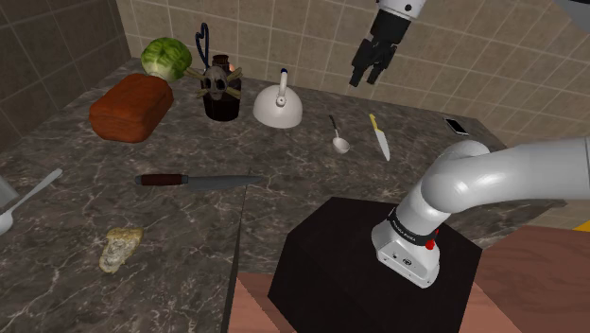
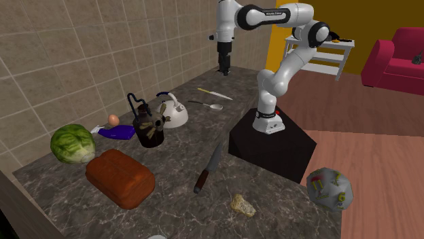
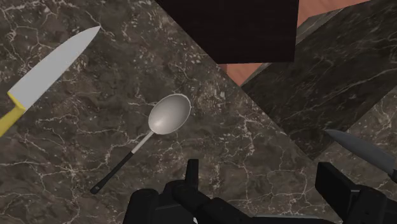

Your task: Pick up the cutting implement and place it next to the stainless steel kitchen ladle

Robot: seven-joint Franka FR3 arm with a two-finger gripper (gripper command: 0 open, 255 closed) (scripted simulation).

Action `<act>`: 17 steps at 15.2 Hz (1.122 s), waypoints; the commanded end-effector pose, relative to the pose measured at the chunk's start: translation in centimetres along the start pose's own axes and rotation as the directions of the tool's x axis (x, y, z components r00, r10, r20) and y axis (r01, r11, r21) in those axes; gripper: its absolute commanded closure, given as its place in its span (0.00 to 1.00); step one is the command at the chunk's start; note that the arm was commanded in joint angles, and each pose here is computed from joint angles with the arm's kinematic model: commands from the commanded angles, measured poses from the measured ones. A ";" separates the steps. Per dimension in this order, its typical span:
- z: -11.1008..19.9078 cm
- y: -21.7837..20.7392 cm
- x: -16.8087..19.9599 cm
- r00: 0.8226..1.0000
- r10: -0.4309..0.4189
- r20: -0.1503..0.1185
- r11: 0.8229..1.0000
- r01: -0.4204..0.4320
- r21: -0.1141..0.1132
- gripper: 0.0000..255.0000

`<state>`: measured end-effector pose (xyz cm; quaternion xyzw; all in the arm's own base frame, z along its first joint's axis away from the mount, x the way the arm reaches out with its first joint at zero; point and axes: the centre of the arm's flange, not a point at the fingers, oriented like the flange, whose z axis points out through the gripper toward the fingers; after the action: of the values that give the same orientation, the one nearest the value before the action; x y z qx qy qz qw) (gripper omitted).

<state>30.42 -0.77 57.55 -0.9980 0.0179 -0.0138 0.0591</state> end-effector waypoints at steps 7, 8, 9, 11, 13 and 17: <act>4.4 -5.5 3.5 0.997 -0.077 -0.006 0.997 0.077 -0.002 0.00; 5.2 -6.5 4.0 0.996 -0.089 -0.007 0.996 0.089 -0.003 0.00; 5.9 -7.4 4.6 0.995 -0.102 -0.008 0.995 0.102 -0.003 0.00; 7.4 -9.4 5.6 0.992 -0.127 -0.010 0.992 0.127 -0.004 0.00; 8.8 -11.3 6.6 0.988 -0.153 -0.012 0.988 0.153 -0.005 0.00; 11.8 -15.3 8.4 0.979 -0.203 -0.015 0.979 0.203 -0.007 0.00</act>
<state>39.31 14.58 48.37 -0.9952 -0.0769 -0.0260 0.0543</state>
